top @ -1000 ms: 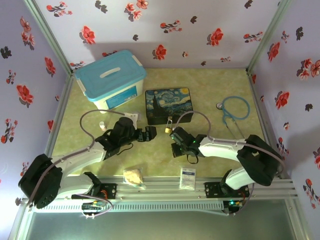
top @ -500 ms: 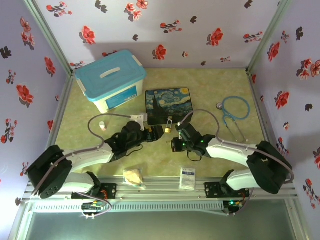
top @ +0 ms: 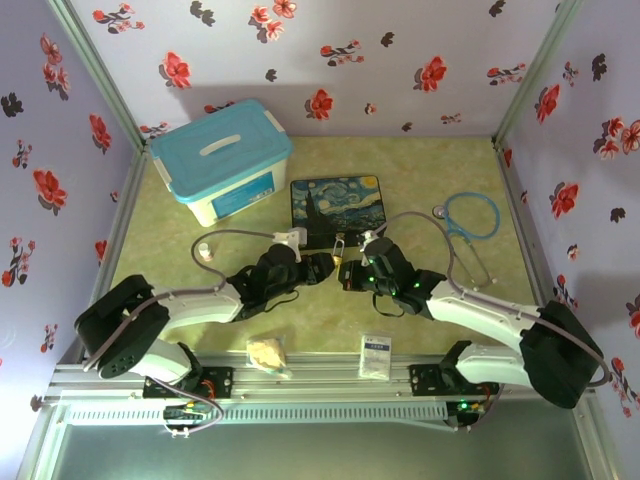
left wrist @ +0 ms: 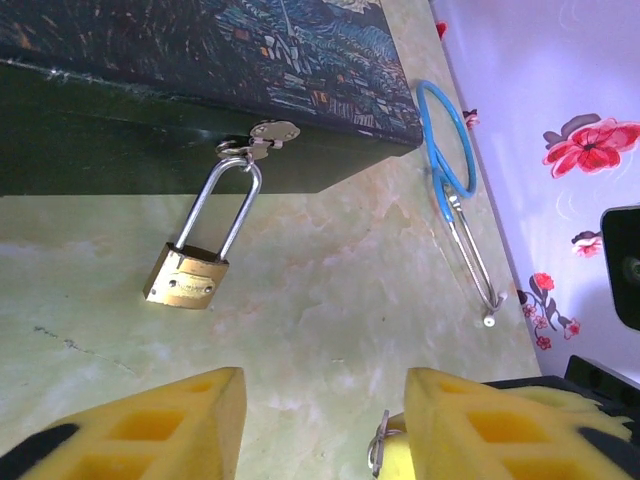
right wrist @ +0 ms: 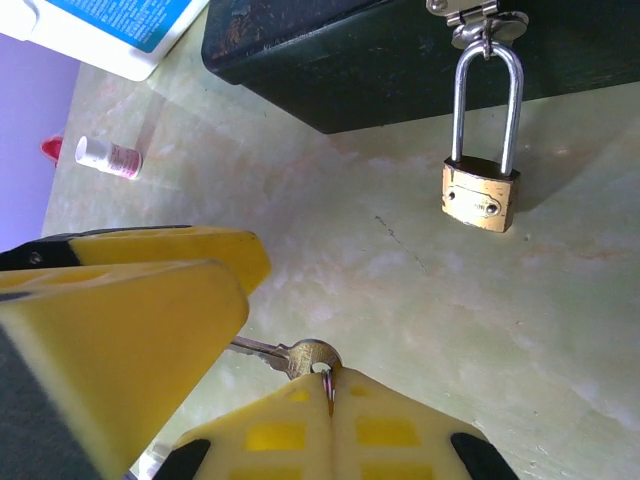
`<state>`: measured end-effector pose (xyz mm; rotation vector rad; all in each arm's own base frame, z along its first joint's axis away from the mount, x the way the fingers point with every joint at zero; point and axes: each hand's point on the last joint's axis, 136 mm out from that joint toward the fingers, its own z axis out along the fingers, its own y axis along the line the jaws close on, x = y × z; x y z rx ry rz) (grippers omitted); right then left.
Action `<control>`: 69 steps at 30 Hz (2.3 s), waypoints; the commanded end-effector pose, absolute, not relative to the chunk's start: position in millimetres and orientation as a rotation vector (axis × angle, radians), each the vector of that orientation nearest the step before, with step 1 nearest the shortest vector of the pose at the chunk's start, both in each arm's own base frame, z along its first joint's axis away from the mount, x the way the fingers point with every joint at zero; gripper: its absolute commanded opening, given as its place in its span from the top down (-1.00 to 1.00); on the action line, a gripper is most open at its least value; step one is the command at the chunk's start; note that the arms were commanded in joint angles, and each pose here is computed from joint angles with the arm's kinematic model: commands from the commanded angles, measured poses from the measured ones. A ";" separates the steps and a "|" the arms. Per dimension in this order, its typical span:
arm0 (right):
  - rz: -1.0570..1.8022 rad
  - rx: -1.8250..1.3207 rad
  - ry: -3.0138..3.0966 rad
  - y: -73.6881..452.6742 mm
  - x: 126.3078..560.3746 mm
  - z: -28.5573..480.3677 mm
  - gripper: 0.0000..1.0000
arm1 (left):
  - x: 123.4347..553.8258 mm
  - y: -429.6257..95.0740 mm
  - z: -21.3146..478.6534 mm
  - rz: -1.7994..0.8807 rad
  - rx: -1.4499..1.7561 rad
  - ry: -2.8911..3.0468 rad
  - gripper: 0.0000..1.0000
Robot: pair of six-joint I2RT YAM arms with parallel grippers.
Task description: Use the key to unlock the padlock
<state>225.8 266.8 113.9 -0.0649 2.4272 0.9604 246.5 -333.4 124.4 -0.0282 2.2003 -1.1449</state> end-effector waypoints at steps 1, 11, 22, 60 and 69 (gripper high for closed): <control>0.956 -0.026 2.420 261.3 227.1 112.2 1.00 | 249.5 -344.4 137.6 -1.186 -0.020 2.164 0.19; 0.934 -0.021 2.416 259.2 229.4 111.8 1.00 | 248.6 -350.8 130.0 -1.191 -0.010 2.198 0.33; 0.932 -0.017 2.406 259.3 235.6 114.8 1.00 | 246.8 -355.0 126.8 -1.188 0.011 2.212 0.92; 1.952 -0.292 1.710 278.1 238.2 249.6 -0.42 | 244.8 -317.8 248.8 -1.410 0.163 1.828 1.00; 1.981 -0.337 1.713 287.8 228.6 251.3 -0.17 | 246.1 -315.4 257.6 -1.431 0.152 1.802 1.00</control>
